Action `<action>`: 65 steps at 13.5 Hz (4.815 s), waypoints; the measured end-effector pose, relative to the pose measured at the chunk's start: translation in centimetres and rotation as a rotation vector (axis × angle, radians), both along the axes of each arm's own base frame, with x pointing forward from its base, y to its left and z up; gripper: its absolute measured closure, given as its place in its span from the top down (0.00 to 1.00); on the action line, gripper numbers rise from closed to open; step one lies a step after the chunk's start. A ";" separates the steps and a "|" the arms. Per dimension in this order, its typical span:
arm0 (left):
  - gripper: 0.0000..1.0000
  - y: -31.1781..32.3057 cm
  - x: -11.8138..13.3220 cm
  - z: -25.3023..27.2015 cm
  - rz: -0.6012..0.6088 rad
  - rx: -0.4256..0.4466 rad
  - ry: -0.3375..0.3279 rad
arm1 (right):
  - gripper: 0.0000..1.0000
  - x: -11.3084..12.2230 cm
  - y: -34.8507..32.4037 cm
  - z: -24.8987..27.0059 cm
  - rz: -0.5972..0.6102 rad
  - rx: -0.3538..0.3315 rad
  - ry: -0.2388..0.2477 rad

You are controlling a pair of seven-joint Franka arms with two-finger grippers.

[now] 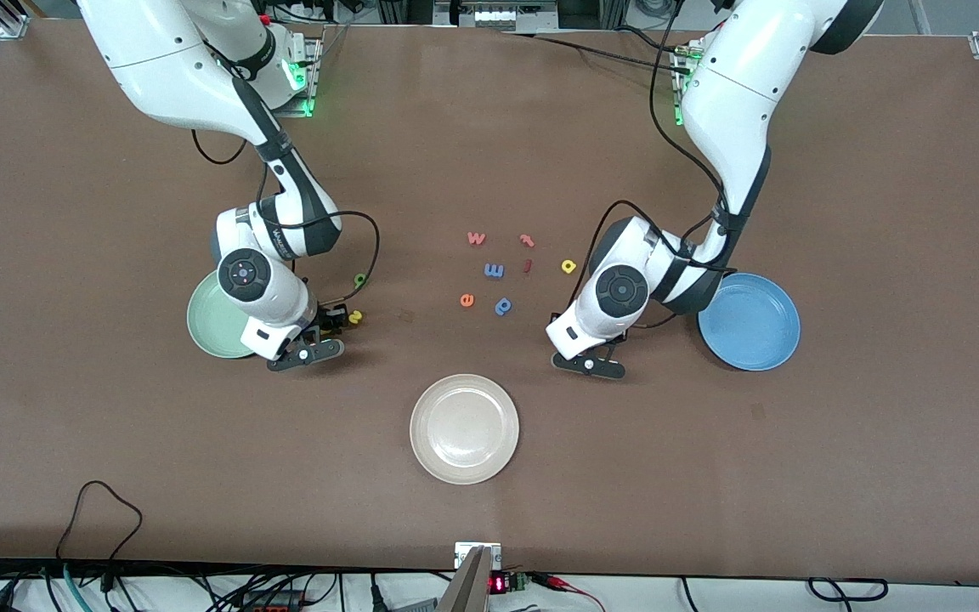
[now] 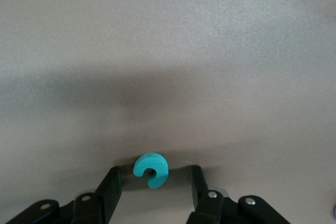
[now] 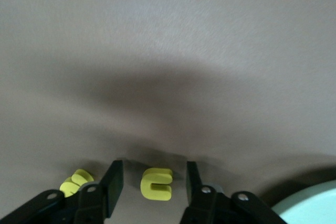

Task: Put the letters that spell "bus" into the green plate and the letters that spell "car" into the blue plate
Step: 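Close both grippers on the yellow u and the teal c, then carry the u to the green plate and the c to the blue plate, then lower both grippers onto the yellow 2 and the teal L, closing them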

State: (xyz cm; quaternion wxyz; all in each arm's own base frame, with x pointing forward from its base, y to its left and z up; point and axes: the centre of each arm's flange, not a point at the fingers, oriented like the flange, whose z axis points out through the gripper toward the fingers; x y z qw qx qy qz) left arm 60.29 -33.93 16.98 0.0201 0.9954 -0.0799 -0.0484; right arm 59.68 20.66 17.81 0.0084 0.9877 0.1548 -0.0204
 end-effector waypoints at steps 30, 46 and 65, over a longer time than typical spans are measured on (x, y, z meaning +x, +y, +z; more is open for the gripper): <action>0.28 21.2 5.8 12.3 0.017 0.079 0.161 | 0.32 0.3 -14.6 7.1 -0.045 -0.079 0.063; 0.81 18.7 0.4 6.4 -0.058 -0.015 0.105 | 0.48 -2.6 4.7 4.5 -0.139 -0.035 -0.041; 0.64 6.1 -3.7 -0.3 0.064 0.014 0.108 | 0.48 -2.6 6.1 0.0 -0.125 -0.026 -0.033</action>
